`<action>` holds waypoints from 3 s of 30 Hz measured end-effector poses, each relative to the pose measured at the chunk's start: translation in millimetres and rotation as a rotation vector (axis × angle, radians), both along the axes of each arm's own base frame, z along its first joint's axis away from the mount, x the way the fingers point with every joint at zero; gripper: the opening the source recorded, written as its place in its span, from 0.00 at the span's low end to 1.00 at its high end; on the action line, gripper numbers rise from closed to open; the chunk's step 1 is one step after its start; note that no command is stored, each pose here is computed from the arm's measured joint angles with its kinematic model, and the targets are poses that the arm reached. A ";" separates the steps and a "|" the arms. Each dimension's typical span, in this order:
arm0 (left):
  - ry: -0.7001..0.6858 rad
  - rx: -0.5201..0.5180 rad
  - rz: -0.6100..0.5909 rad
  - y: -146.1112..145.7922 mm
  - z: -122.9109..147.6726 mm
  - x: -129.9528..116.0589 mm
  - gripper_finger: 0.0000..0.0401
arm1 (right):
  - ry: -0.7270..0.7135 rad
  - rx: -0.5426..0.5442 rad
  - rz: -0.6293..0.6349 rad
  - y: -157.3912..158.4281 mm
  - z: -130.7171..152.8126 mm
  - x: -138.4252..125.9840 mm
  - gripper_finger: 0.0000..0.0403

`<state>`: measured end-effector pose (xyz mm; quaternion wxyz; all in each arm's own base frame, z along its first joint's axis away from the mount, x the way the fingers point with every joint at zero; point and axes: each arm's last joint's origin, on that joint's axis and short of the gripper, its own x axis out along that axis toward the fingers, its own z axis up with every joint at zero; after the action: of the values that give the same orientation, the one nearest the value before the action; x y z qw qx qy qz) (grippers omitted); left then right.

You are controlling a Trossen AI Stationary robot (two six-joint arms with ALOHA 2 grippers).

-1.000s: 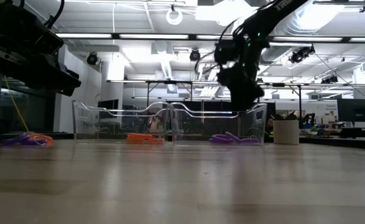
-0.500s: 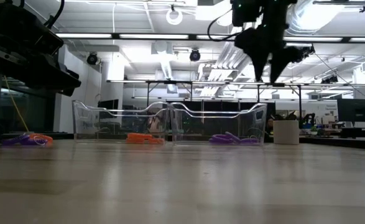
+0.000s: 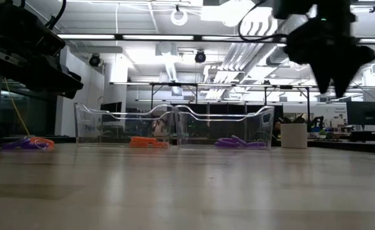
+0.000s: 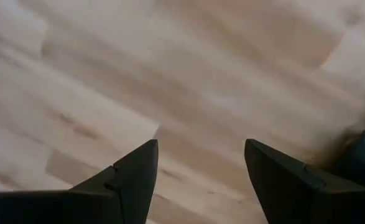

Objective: Sort spring keychains
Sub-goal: Put the orange spring keychain into the left transparent bin

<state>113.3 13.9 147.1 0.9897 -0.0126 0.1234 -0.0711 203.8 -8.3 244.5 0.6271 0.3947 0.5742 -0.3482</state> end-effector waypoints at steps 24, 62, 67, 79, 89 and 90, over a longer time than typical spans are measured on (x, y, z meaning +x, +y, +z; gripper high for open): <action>0.001 0.000 0.000 0.0 -0.1 0.0 0.00 | -0.182 0.268 -0.165 134.5 -71.4 -52.5 0.58; 0.000 0.000 0.000 0.0 0.0 0.0 0.00 | 0.373 0.179 -0.295 245.4 -99.3 -25.2 0.58; 0.000 0.000 0.000 0.0 0.0 0.0 0.00 | 0.399 0.171 -0.305 245.6 -99.4 -28.2 0.58; 0.000 0.000 0.000 0.0 0.0 0.0 0.00 | 0.426 0.128 -0.290 248.2 -99.0 -39.0 0.58; 0.000 0.000 0.000 0.0 0.0 0.0 0.00 | 0.365 0.197 -0.254 239.8 -122.6 -47.5 0.58; 0.001 0.000 0.000 0.0 -0.2 0.0 0.00 | 0.358 0.198 -0.251 238.6 -122.6 -48.2 0.58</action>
<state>113.3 13.9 147.0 0.9897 -0.0127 0.1238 -0.0712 155.6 230.3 122.0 0.4254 0.4548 0.6539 -0.4297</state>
